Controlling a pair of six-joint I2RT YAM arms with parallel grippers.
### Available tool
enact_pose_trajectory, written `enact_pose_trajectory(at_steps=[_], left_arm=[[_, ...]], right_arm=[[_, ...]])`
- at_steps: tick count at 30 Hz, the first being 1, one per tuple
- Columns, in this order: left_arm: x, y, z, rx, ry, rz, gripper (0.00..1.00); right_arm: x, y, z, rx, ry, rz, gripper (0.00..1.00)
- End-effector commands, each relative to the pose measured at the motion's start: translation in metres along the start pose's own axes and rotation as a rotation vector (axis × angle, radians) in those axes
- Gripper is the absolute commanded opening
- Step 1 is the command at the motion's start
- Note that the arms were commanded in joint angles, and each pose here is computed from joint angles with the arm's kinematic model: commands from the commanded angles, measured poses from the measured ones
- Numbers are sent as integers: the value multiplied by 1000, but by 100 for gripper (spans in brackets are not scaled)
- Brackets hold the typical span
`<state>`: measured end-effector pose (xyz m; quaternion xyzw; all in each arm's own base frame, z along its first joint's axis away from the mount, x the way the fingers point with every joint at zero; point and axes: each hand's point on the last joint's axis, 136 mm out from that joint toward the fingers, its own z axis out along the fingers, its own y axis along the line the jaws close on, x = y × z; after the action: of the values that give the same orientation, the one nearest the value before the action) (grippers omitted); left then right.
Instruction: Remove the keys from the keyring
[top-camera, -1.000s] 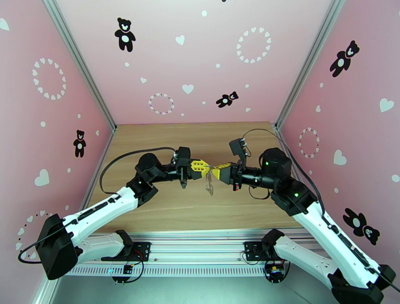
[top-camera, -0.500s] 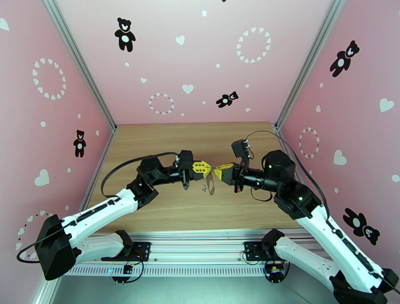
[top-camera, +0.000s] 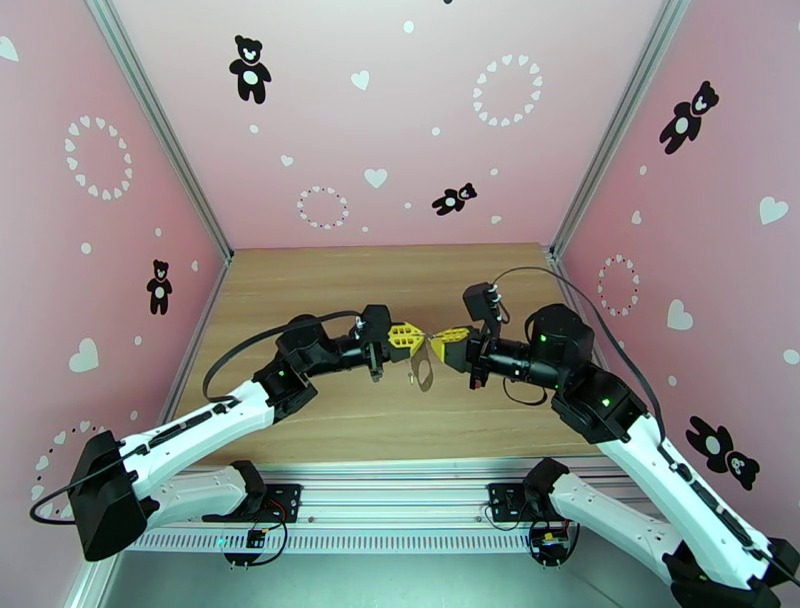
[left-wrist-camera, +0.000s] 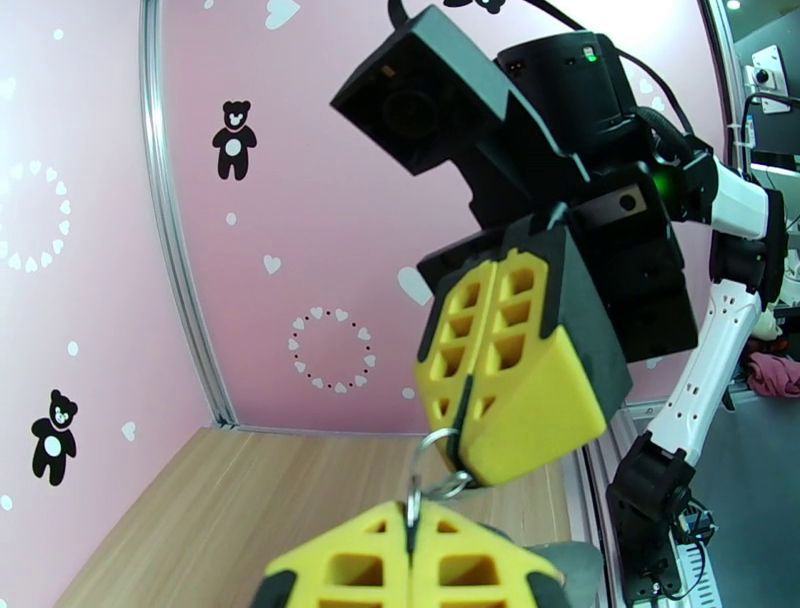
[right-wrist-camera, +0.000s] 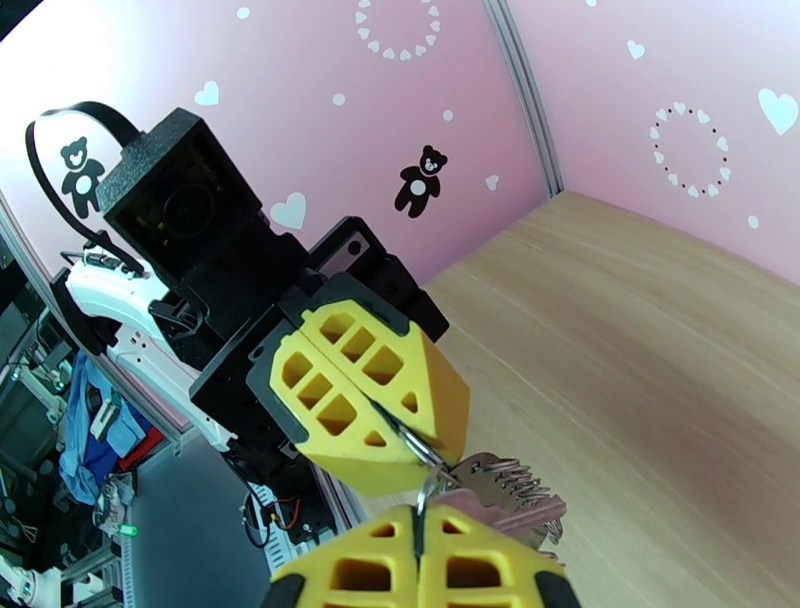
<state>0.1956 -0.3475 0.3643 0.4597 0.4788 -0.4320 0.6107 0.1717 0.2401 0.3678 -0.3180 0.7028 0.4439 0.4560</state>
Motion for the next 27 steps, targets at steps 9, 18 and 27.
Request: enact_pose_trajectory(at_steps=[9,18,27], left_arm=[[-14,15,1,-119,-8,56,0],[-14,24,1,-181,0,43,0],[-7,34,6,-255,61,21,0]], right_arm=[[-10,25,-3,-85,-19,-114,0],[-8,28,-1,-90,19,-158,0],[-1,21,1,-57,92,-263,0]])
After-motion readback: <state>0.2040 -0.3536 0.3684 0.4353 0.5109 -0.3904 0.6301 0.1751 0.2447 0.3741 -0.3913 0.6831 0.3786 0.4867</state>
